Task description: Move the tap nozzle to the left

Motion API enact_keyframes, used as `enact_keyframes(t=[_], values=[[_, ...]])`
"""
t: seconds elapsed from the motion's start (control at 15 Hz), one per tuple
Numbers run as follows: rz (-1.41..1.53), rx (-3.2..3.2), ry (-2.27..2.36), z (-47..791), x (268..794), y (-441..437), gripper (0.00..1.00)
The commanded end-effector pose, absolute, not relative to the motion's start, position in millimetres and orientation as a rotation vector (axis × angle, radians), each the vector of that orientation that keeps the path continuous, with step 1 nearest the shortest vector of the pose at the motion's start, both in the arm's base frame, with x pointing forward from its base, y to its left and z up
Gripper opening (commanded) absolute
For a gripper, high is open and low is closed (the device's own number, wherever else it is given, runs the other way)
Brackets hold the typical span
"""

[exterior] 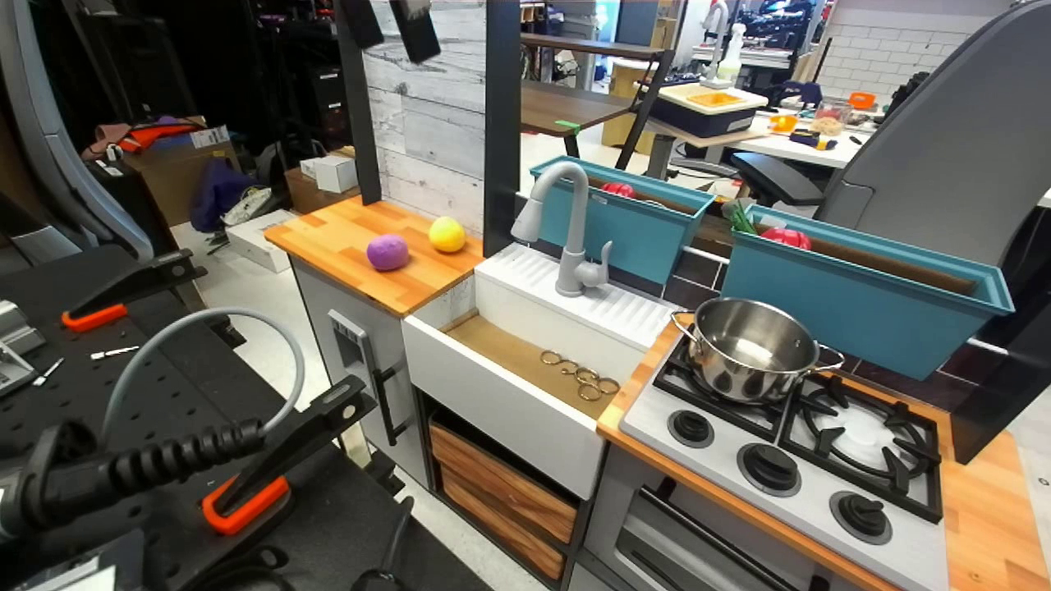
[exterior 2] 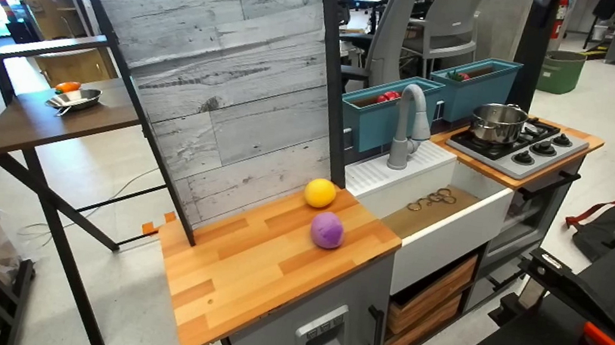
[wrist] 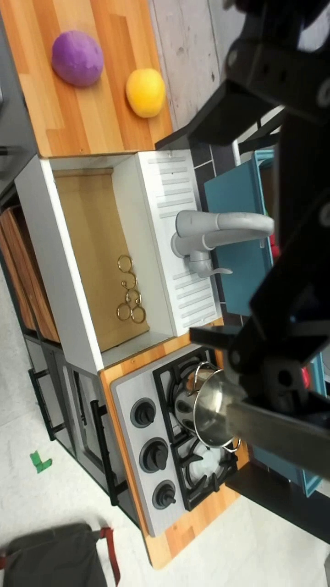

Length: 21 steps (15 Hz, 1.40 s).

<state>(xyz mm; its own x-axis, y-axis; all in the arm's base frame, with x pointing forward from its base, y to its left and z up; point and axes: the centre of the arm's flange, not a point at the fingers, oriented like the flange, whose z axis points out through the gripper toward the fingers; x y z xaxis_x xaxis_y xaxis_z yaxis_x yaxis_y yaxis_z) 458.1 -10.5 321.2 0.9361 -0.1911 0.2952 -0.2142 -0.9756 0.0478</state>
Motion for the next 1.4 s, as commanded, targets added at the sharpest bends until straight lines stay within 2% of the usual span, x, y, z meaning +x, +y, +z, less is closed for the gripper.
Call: enact_keyframes(t=[0.0, 0.47, 0.8, 1.13, 1.33], values=[[0.504, 2.876, -0.344, 255, 470, 7, 1.00], [0.597, 2.717, -0.539, 221, 479, -18, 1.00], [0.626, 2.745, -0.761, 185, 491, 1, 1.00], [0.733, 2.711, -0.988, 137, 517, 18, 1.00], [0.815, 2.688, -0.976, 116, 536, 23, 1.00]])
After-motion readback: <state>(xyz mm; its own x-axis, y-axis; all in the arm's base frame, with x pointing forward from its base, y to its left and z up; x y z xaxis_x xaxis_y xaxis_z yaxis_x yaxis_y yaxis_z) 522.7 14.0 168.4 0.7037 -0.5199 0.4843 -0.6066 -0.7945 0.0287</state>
